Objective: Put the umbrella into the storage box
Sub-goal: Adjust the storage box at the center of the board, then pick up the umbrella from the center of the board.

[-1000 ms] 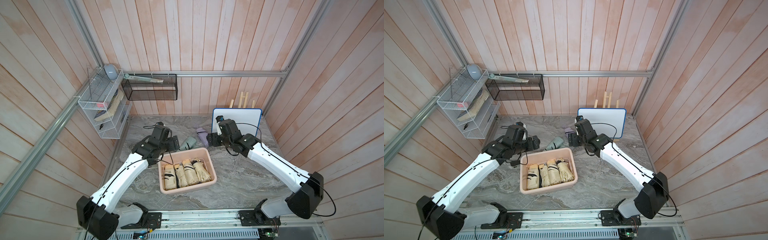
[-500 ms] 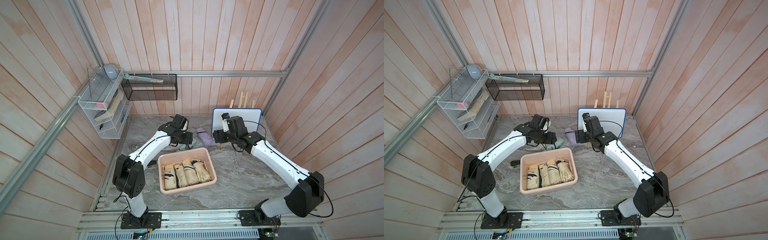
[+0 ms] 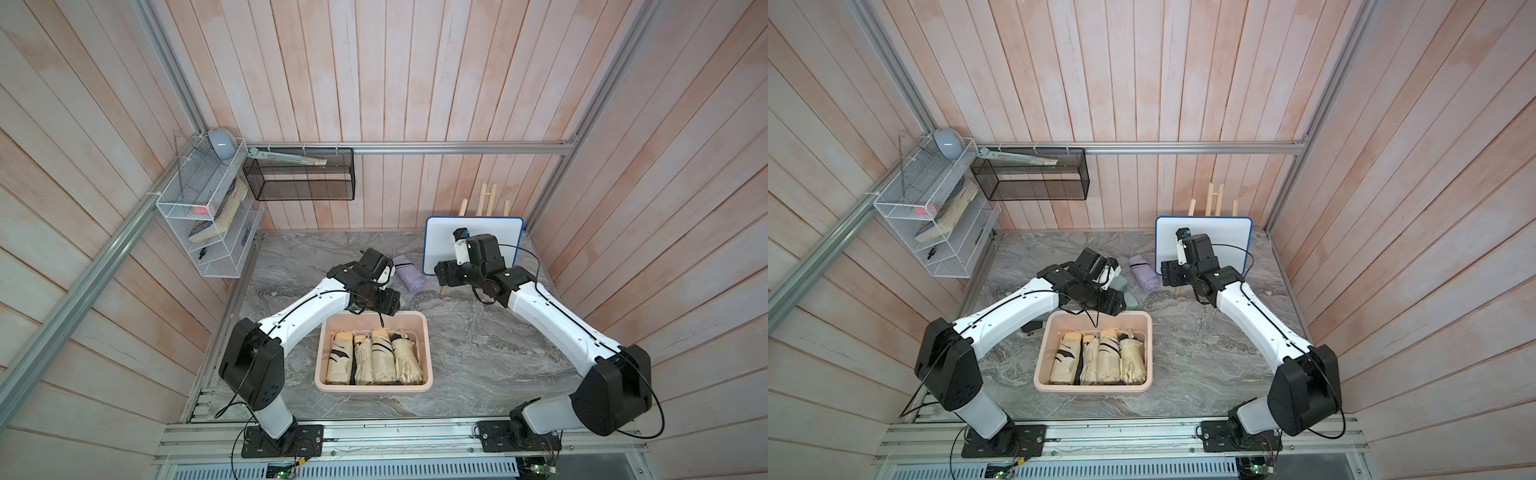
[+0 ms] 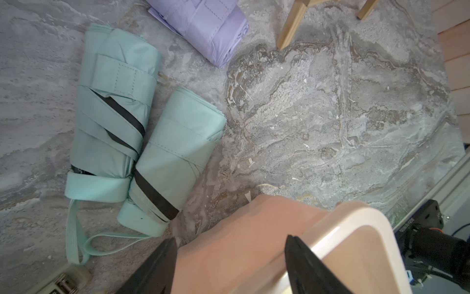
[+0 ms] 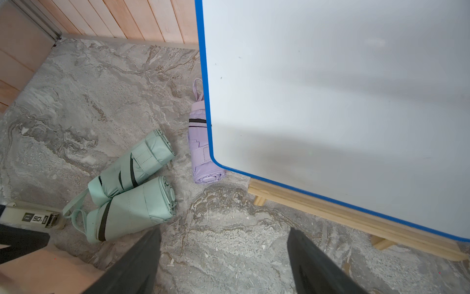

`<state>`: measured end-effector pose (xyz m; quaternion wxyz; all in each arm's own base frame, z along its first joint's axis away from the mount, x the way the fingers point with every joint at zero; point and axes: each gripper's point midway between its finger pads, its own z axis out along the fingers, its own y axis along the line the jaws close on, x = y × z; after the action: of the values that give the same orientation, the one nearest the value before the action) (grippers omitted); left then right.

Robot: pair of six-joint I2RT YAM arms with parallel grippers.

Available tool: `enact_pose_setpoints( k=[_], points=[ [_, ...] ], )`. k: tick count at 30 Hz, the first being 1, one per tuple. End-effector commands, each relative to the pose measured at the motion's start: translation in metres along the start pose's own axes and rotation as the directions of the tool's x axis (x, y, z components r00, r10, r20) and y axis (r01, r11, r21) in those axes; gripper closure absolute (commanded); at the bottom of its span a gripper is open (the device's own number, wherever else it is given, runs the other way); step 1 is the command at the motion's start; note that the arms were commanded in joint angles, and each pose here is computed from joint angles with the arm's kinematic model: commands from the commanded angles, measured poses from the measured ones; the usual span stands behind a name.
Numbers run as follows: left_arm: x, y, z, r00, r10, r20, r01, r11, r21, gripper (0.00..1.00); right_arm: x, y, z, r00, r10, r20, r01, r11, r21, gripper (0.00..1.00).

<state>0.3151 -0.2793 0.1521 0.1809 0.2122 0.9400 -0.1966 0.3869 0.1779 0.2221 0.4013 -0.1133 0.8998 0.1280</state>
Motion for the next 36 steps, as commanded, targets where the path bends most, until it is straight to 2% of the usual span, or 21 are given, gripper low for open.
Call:
enact_pose_setpoints(
  k=[1, 5, 7, 10, 12, 15, 19, 22, 24, 27, 30, 36],
  points=[
    [-0.010, -0.001, -0.009, 0.999, -0.014, 0.032, 0.014, 1.000, -0.009, 0.17, -0.007, 0.001, -0.010, 0.999, -0.006, 0.037, 0.007, 1.000, -0.020, 0.16],
    [-0.061, 0.024, -0.024, 0.984, -0.052, 0.172, 0.073, 0.991, -0.116, 0.10, -0.012, -0.001, -0.019, 0.997, -0.003, 0.077, 0.004, 1.000, -0.017, 0.16],
    [-0.081, 0.055, -0.031, 0.961, -0.168, 0.221, 0.210, 0.961, -0.182, 0.08, -0.014, -0.003, -0.025, 0.996, -0.002, 0.094, 0.004, 1.000, -0.014, 0.16],
    [-0.094, 0.082, -0.034, 0.922, -0.287, 0.260, 0.347, 0.910, -0.228, 0.08, -0.014, -0.007, -0.033, 0.994, -0.003, 0.109, 0.002, 1.000, 0.003, 0.16],
    [-0.098, 0.089, -0.028, 0.913, -0.302, 0.274, 0.368, 0.900, -0.235, 0.08, -0.013, -0.011, -0.037, 0.993, 0.001, 0.116, -0.002, 1.000, 0.014, 0.16],
    [-0.100, 0.091, -0.009, 0.943, -0.244, 0.228, 0.298, 0.923, -0.243, 0.08, -0.011, -0.015, -0.040, 0.993, 0.007, 0.121, -0.011, 1.000, 0.026, 0.16],
    [-0.093, 0.096, 0.020, 0.986, -0.102, 0.132, 0.134, 0.954, -0.267, 0.08, -0.007, -0.018, -0.042, 0.993, 0.018, 0.120, -0.021, 0.999, 0.030, 0.16],
    [-0.089, 0.099, 0.038, 0.998, 0.005, 0.059, 0.011, 0.963, -0.271, 0.08, -0.006, -0.019, -0.043, 0.993, 0.017, 0.118, -0.020, 0.999, 0.027, 0.16],
    [-0.088, 0.103, 0.047, 0.995, 0.095, 0.017, -0.086, 0.953, -0.289, 0.08, -0.005, -0.020, -0.042, 0.993, 0.014, 0.114, -0.017, 1.000, 0.026, 0.16],
    [-0.087, 0.110, 0.056, 0.985, 0.171, -0.033, -0.173, 0.935, -0.308, 0.06, -0.006, -0.026, -0.044, 0.993, 0.014, 0.116, -0.019, 0.999, 0.040, 0.15],
    [-0.081, 0.113, 0.066, 0.973, 0.218, -0.078, -0.231, 0.925, -0.302, 0.05, -0.007, -0.029, -0.047, 0.992, 0.019, 0.122, -0.025, 0.999, 0.046, 0.16],
    [-0.058, 0.122, 0.091, 0.953, 0.243, -0.178, -0.286, 0.917, -0.278, 0.03, -0.007, -0.031, -0.048, 0.993, 0.012, 0.118, -0.019, 0.998, 0.059, 0.16]
  ],
)
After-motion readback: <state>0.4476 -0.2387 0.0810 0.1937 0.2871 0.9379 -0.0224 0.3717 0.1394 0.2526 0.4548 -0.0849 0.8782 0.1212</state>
